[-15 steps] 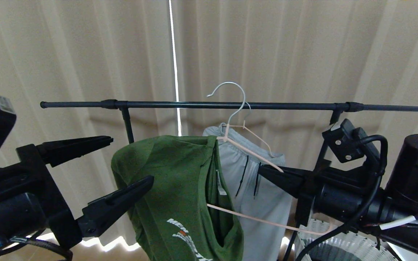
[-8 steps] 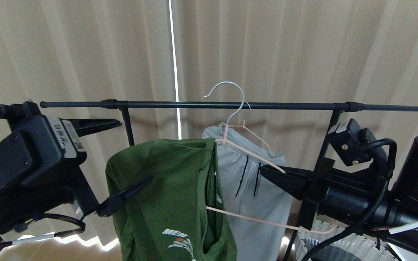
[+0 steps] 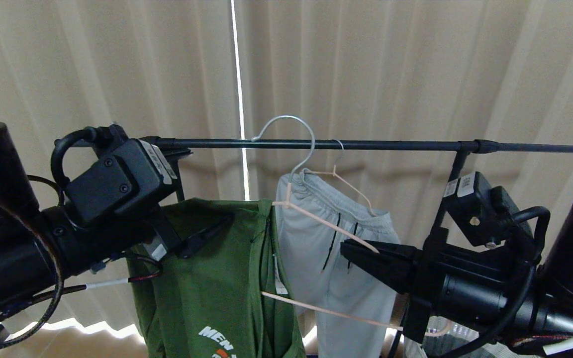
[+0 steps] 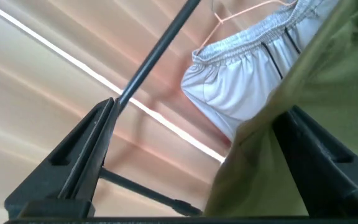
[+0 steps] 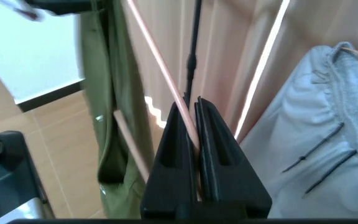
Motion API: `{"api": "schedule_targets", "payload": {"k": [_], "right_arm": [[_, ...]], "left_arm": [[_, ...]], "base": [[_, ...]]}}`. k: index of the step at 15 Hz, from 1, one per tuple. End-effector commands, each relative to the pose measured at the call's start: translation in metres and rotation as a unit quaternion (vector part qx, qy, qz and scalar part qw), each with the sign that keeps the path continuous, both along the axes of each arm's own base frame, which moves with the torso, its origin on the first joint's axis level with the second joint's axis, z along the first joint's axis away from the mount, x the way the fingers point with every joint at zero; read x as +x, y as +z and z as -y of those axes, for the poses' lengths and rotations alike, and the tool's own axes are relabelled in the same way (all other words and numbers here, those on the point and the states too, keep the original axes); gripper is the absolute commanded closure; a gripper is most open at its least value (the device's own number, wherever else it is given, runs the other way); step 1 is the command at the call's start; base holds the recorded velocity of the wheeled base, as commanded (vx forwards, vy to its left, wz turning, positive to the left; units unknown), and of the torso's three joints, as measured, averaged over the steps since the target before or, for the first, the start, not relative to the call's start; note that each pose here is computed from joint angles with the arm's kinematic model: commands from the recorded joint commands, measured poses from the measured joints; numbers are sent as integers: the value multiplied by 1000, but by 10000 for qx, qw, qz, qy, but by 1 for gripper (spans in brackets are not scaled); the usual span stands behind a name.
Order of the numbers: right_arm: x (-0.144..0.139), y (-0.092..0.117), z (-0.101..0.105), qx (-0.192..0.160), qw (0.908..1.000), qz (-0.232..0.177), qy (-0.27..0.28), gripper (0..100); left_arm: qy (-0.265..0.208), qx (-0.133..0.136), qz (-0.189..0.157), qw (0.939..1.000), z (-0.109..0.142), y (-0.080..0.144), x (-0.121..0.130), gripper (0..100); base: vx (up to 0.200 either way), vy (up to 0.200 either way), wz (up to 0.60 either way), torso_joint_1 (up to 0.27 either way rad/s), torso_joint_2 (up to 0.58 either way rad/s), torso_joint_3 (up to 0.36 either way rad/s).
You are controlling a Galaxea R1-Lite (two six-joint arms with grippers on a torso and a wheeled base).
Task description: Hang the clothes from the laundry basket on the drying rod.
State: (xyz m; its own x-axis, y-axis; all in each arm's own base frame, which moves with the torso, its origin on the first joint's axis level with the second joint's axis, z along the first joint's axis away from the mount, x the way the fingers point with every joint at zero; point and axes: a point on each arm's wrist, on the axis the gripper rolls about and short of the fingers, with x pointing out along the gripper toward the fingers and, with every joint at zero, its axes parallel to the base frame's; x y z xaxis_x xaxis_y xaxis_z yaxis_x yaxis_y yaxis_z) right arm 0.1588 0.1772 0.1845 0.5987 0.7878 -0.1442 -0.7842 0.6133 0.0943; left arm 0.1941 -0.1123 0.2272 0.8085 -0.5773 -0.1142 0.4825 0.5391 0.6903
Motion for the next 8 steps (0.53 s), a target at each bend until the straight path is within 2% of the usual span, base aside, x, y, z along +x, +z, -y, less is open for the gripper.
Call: {"api": "schedule_targets", "payload": {"k": [1, 6, 7, 8], "right_arm": [[-1, 0, -1, 11, 10000, -5, 39, 100], [-2, 2, 0, 33, 10000, 16, 39, 100], [-2, 2, 0, 33, 10000, 16, 39, 100], [-2, 2, 0, 29, 10000, 22, 40, 100]], "left_arm": [[14, 56, -110, 9999, 2, -6, 4, 0], [51, 98, -155, 9998, -1, -9, 3, 0], [58, 102, -161, 9998, -1, -10, 3, 100], [51, 102, -161, 9998, -1, -10, 2, 100]], "base": [[0, 0, 0, 0, 0, 0], [0, 0, 0, 0, 0, 0], [0, 0, 0, 0, 0, 0], [0, 0, 0, 0, 0, 0]]}}
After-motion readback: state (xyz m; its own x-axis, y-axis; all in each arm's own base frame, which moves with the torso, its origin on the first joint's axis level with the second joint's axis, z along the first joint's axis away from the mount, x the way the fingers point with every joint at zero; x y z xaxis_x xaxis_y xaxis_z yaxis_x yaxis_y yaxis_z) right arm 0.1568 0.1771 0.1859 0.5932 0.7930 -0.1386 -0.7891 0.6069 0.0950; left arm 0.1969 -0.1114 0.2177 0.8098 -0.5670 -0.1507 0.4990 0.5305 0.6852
